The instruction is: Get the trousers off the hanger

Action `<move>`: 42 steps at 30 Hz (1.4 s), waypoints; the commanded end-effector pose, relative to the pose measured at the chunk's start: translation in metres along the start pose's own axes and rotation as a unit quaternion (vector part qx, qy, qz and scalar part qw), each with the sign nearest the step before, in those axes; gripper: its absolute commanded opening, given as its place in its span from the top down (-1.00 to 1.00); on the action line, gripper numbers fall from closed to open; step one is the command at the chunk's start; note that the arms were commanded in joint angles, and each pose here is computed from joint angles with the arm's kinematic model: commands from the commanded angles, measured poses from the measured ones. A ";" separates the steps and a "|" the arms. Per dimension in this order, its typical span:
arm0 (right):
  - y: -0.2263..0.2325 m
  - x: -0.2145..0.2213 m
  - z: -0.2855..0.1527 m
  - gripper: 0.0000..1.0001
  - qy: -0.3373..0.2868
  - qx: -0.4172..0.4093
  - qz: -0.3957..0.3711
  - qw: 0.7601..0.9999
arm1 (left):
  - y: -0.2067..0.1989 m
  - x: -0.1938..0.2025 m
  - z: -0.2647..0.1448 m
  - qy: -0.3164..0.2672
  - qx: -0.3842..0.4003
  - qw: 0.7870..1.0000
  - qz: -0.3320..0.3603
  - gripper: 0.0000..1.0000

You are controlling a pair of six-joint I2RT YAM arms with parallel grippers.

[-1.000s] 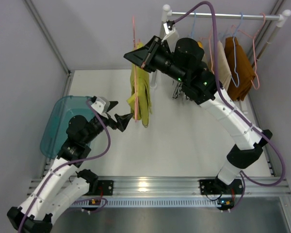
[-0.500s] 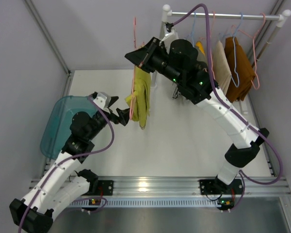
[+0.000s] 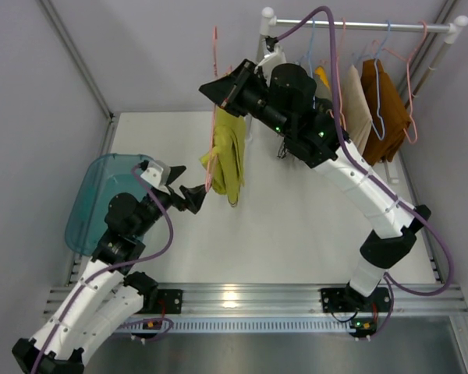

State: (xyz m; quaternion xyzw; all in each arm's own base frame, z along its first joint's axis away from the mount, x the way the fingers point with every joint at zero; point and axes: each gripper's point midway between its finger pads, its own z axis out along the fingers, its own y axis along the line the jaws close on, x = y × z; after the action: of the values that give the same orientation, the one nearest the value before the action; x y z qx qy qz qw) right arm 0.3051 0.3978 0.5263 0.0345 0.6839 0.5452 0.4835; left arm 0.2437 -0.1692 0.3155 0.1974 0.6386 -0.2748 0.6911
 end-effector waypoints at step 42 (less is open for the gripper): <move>0.156 -0.043 -0.065 1.00 -0.050 -0.240 0.044 0.969 | 0.017 -0.077 0.073 -0.151 -0.011 0.988 0.035 0.09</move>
State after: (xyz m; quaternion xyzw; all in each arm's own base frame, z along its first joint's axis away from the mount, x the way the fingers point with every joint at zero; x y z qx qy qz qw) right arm 0.2706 0.4274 0.5588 0.0093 0.6539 0.5996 0.4614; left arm 0.3123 -0.1949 0.3509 0.1706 0.5802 -0.2703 0.7492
